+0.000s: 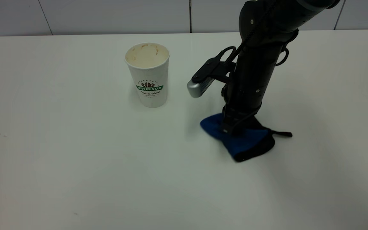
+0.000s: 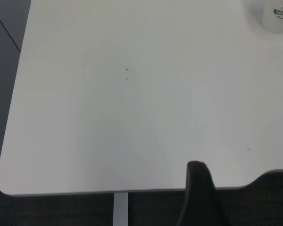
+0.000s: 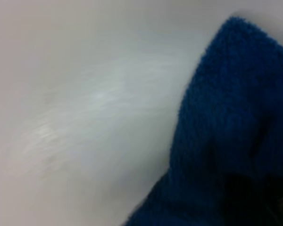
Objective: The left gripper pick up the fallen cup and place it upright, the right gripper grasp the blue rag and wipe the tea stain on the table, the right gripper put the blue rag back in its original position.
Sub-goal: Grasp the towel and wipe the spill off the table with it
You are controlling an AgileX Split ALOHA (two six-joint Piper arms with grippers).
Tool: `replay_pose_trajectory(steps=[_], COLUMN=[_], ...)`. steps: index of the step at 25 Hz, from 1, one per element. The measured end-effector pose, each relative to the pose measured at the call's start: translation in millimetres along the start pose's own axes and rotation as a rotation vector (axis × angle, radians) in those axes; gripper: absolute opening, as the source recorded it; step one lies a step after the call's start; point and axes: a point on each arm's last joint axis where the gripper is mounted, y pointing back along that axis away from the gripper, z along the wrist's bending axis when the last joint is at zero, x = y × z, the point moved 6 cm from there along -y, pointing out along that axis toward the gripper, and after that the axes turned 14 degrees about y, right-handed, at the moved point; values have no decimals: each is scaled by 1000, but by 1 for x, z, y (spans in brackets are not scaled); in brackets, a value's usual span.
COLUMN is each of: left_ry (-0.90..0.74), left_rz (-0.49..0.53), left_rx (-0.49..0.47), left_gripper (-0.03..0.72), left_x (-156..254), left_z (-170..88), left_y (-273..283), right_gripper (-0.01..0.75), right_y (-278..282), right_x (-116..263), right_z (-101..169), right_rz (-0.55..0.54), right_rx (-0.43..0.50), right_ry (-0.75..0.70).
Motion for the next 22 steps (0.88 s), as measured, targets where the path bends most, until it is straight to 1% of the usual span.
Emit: replay_pose_trajectory(steps=[2,4,7,9,11,14,16,18,19,22], left_ry=[0,0,0,0,0,0,0,0,0,-1], left_rz=[0,0,0,0,0,0,0,0,0,0], left_rx=[0,0,0,0,0,0,0,0,0,0], left_gripper=[513,513,513,513,513,513,513,513,513,513], left_x=[0,0,0,0,0,0,0,0,0,0], left_z=[0,0,0,0,0,0,0,0,0,0], left_y=[0,0,0,0,0,0,0,0,0,0], right_gripper=[55,55,55,55,55,55,55,55,55,55], right_y=[1,1,4,4,2,-2,-2,-1,0,3], right_x=[-7,-17,-33,-43,-49,-42,-31,-13,-1,40], right_z=[-19,-31,-32,-22,-6,15,20,12,3,-35], right_rz=[-61,-138,-212,-223,-202,-114,-50,3,25,50], right_rx=[114,191,227,216,176,81,30,-3,-12,7], right_ry=[-51,-104,-148,-144,-150,-192,-219,-259,-289,-394])
